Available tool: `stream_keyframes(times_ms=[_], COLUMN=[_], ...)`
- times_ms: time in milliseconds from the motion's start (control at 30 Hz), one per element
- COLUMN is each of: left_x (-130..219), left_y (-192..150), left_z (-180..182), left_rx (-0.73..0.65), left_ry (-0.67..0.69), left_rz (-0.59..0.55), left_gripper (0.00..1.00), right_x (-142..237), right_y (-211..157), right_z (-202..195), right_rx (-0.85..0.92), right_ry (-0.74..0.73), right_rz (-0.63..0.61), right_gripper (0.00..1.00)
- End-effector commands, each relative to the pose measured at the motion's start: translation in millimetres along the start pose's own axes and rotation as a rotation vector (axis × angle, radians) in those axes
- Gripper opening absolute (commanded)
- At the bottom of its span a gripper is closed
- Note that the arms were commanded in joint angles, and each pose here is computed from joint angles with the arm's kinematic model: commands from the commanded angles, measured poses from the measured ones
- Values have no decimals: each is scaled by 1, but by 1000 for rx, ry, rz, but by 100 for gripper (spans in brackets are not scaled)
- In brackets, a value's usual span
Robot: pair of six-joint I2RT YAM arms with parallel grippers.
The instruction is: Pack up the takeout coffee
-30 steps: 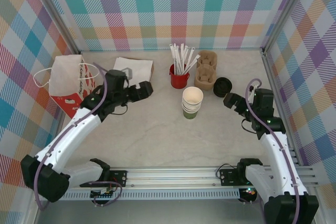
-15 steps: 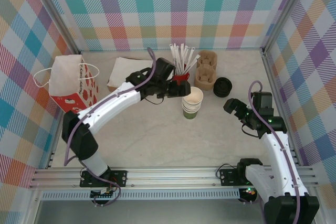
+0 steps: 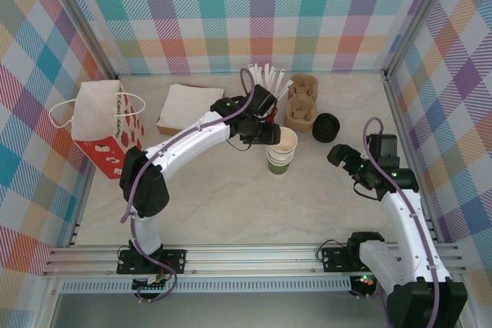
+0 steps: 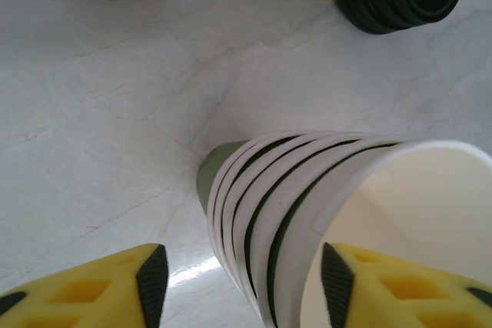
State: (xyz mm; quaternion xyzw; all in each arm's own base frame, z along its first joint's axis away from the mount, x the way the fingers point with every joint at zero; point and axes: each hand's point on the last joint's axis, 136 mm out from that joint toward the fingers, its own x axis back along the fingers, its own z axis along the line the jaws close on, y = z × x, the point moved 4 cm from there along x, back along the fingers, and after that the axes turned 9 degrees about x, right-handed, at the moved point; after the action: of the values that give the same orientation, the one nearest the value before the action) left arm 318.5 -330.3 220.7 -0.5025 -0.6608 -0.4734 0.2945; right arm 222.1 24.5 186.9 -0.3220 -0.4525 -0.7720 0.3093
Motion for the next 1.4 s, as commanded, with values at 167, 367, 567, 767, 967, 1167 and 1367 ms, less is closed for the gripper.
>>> stream_keyframes(times_ms=[167,367,567,767,967,1167,1367], left_x=[3,7,16,33,42,45,41], left_y=[-1,3,11,28,51,79,101], left_z=[10,14,26,55,99,138,160], left_rx=[-47,-57,-33,9,62,112,128], left_ry=[102,129,159,218,289,338,371], left_rz=[-15,-36,-36,-56,-84,-115,-110], left_gripper=[33,18,7,6,6,6,8], right_x=[3,4,6,0,-8,-12,-10], right_y=[9,12,23,31,34,31,24], right_z=[4,4,7,9,9,7,4], right_rx=[-22,-20,2,23,44,60,53], right_ry=[7,3,-19,-31,-35,-35,-37], right_rz=[-21,-25,-20,-7,11,25,21], right_gripper=[100,100,100,100,100,100,100])
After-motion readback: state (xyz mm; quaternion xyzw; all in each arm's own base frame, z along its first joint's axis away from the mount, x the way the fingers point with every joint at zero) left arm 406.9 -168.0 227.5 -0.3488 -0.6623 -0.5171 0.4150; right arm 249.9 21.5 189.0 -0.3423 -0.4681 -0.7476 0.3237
